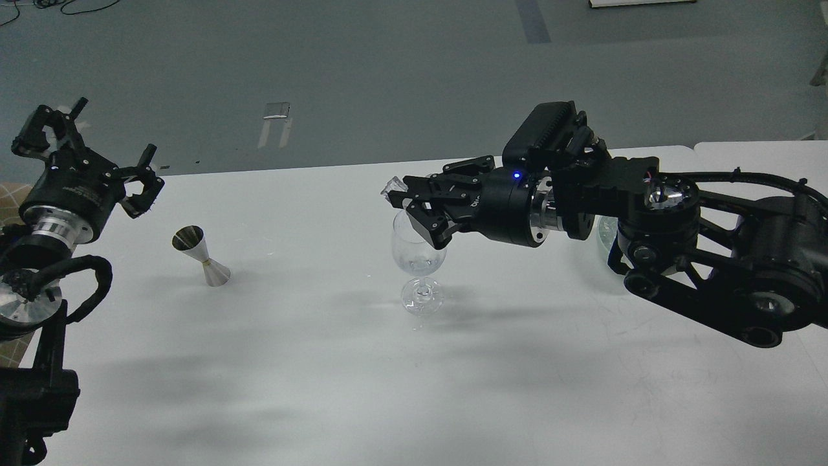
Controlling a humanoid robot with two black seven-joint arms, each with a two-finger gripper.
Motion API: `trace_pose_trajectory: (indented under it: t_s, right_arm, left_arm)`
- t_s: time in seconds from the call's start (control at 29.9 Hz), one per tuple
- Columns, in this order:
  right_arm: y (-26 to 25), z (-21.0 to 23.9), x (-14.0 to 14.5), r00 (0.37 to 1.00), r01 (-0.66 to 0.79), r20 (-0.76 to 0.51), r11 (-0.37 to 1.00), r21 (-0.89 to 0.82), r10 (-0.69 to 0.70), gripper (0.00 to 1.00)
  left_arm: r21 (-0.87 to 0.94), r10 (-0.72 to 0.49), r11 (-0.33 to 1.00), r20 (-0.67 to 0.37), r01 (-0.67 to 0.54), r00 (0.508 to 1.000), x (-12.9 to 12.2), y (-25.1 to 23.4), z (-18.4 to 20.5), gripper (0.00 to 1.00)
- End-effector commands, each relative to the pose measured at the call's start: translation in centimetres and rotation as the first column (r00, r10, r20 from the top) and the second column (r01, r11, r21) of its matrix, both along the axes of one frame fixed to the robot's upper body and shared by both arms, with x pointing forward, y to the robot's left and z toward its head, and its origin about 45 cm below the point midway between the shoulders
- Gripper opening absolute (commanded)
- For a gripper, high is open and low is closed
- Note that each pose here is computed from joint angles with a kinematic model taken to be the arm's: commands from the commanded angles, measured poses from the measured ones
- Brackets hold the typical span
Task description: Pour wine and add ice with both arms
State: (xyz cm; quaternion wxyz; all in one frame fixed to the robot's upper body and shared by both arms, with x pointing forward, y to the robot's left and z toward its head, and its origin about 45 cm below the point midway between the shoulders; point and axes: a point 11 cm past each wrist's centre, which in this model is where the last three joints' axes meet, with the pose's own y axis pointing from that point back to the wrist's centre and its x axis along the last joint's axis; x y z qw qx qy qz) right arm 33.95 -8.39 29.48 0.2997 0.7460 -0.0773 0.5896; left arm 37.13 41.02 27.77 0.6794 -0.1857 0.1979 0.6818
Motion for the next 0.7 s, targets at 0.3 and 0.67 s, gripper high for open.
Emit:
trace_pose_trajectory:
  t_s: [0.3, 0.67]
  right_arm:
    - [-0.23, 0.02, 0.47, 1.0, 0.027, 0.012, 1.0, -0.013, -0.027, 0.33]
    - [-0.17, -0.09, 0.29, 1.0, 0.025, 0.006, 1.0, -0.007, -0.025, 0.49]
  left_arm:
    - [0.0, 0.0, 1.0, 0.0, 0.0, 1.0, 0.0, 0.02, 0.02, 0.98]
    - [0.013, 0.004, 1.0, 0.0, -0.004, 1.0, -0.04, 0.35, 0.25, 0.98]
